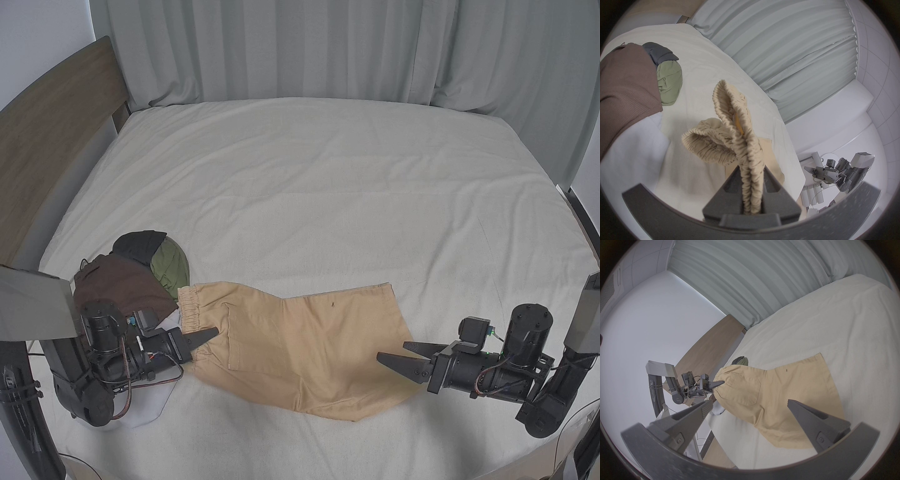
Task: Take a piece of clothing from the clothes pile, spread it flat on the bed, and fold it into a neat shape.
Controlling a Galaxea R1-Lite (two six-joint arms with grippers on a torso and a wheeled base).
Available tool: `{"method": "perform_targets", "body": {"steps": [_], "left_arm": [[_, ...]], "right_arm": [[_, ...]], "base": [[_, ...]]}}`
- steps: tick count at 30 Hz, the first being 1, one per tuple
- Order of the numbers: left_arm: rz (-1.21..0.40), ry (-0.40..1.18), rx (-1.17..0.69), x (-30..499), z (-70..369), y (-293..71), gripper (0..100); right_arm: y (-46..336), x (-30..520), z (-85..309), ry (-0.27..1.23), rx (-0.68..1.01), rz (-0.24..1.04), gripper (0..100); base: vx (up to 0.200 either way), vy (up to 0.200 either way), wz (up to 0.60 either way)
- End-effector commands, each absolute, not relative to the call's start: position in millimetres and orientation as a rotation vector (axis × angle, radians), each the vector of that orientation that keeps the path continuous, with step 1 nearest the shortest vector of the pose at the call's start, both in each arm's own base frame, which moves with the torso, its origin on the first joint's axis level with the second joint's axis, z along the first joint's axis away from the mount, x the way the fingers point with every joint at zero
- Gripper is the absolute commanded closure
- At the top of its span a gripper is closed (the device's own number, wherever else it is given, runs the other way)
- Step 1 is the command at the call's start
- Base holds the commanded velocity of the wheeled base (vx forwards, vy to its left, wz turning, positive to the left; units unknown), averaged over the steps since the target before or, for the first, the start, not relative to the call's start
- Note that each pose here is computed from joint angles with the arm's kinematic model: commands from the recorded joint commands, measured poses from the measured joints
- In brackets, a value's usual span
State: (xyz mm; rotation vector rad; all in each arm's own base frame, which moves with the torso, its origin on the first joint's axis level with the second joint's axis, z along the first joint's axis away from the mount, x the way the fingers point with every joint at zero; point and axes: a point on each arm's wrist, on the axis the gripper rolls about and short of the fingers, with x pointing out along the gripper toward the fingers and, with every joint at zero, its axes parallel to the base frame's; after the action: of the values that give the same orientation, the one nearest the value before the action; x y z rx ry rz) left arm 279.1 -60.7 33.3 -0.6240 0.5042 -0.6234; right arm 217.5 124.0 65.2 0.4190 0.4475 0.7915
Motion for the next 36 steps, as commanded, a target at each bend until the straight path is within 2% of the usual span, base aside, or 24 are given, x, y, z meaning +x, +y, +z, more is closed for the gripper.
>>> {"method": "perform_targets", "body": {"steps": [1,10,22,36], "left_arm": [[-0.640,0.504,-0.617,279,34,-70,100],[-0.628,0.473,-0.652,284,41,-93,100],[-0.650,0.488,-0.677,282,42,-104,100],[-0.722,0.487,-0.698,282,48,-126,100]], "right_arm": [[124,218,66,0.444,0.419,0.792,0],[124,214,71,0.430,0.419,0.802,0],[124,214,72,0.422,0.419,0.804,0],[124,214,74,0.415,0.420,0.806,0]], "base": [[0.000,0.000,0.00],[0.000,0.000,0.00],[0.000,0.000,0.00],[0.000,0.000,0.00]]}}
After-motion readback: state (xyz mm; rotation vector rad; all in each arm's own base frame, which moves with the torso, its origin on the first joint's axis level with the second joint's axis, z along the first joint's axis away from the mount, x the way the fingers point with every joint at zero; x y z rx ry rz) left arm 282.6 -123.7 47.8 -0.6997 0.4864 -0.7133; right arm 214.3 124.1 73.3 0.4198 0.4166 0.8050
